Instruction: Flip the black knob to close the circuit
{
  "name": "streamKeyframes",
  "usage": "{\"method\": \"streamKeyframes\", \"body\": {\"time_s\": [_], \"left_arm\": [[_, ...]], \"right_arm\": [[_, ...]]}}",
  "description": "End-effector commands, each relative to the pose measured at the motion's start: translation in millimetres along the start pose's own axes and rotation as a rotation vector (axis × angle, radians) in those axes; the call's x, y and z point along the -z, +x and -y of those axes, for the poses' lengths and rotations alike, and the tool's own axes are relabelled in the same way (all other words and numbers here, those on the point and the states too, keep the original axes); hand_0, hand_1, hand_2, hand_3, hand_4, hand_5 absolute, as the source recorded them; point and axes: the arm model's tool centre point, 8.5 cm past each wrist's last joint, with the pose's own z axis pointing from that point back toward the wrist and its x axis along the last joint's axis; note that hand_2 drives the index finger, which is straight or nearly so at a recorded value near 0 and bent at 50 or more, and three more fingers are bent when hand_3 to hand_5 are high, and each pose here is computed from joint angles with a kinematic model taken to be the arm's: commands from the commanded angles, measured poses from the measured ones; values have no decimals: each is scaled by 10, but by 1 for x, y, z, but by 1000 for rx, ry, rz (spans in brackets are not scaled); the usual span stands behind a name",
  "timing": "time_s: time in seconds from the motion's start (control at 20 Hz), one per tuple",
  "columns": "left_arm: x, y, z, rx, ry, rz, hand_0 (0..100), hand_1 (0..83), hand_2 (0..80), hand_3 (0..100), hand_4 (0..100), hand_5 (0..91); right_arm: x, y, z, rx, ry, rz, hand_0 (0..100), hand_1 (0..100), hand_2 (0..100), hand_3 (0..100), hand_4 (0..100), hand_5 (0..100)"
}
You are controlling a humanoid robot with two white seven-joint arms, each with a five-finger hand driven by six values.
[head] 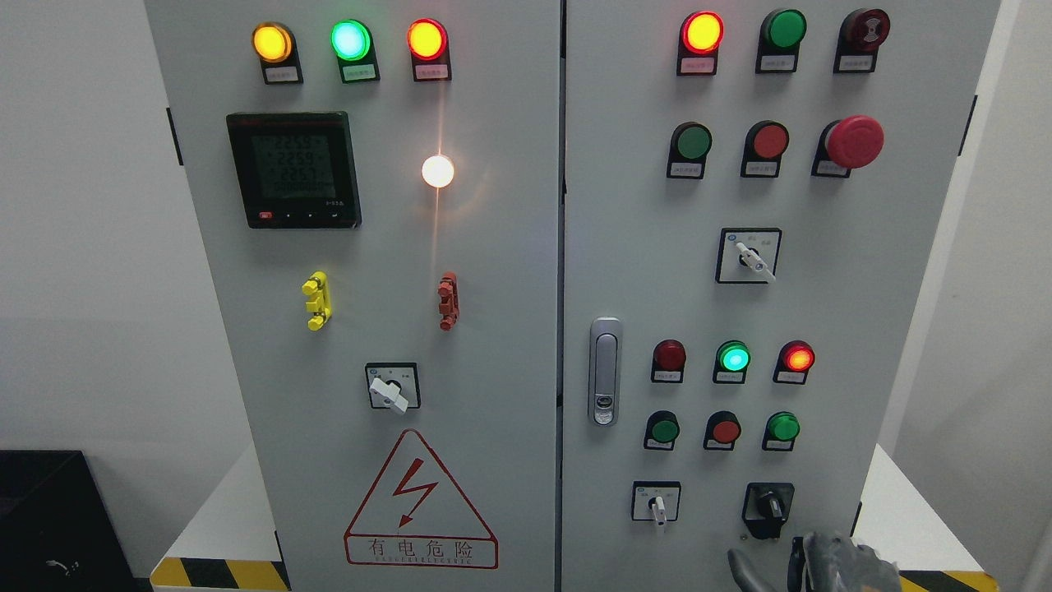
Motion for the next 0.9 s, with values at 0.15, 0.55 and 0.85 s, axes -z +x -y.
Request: {"method": "streamKeyframes", "body": {"time_s": [0.15, 0.55, 0.85], "left_arm": [[0, -6, 2, -3, -3, 2, 120, 556, 0, 0, 0, 0], [0, -6, 2, -3, -3, 2, 120, 556, 0, 0, 0, 0], [0, -6, 2, -3, -3, 2, 120, 556, 0, 0, 0, 0]], "right_arm": [[-38, 9, 12, 411, -43, 29, 0, 39, 589, 883, 781, 725], [-72, 15, 3, 922, 23, 58, 0, 37, 399, 649, 622, 522], [-95, 6, 2, 1200, 37, 58, 0, 34, 321, 489, 459, 383]]}}
